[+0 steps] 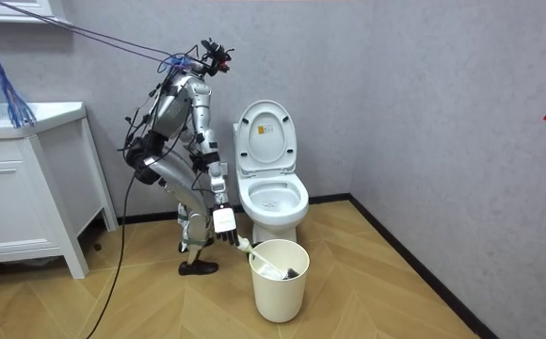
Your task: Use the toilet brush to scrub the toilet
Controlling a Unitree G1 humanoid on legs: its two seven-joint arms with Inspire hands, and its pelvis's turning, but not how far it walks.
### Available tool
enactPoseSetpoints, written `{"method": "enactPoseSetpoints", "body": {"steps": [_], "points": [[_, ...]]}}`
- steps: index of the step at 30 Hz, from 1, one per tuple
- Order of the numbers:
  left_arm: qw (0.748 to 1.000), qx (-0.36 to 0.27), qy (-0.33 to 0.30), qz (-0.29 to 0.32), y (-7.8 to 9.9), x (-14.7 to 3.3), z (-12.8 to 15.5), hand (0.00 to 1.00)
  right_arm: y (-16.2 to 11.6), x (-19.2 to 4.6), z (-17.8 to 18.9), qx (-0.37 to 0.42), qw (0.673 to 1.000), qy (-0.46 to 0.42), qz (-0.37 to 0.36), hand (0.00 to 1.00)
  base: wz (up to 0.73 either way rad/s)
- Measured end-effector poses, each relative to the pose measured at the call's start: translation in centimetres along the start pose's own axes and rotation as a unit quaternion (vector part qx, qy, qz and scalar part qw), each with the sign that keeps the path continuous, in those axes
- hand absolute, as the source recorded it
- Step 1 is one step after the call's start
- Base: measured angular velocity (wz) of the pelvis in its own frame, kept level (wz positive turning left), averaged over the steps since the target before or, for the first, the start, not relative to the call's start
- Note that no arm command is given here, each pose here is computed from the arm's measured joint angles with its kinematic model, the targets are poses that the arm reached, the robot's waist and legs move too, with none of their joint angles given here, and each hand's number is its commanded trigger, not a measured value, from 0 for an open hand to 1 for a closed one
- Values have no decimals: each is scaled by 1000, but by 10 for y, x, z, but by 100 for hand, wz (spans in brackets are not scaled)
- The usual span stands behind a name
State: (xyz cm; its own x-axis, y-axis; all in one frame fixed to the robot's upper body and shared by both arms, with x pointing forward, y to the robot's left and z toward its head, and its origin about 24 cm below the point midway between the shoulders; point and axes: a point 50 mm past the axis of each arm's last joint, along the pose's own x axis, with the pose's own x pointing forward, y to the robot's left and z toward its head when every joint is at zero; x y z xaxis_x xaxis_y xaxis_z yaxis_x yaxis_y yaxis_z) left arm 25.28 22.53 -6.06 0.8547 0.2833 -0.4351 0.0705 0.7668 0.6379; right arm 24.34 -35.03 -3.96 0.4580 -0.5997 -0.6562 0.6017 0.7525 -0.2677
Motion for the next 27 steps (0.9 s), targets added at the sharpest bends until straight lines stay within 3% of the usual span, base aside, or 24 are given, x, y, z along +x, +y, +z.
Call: {"method": "enactPoseSetpoints", "body": {"steps": [10, 17, 27], "points": [[1000, -22, 11, 9, -7, -10, -10, 0, 8, -1, -24, 135, 989, 56, 20, 100, -3], [999, -18, 41, -4, -20, -23, -33, 0, 9, -4, -61, 249, 961, 115, 26, 100, -11], [998, -23, 60, -29, -28, -37, -56, 0, 11, -12, -104, 339, 926, 163, 23, 100, -5]]}}
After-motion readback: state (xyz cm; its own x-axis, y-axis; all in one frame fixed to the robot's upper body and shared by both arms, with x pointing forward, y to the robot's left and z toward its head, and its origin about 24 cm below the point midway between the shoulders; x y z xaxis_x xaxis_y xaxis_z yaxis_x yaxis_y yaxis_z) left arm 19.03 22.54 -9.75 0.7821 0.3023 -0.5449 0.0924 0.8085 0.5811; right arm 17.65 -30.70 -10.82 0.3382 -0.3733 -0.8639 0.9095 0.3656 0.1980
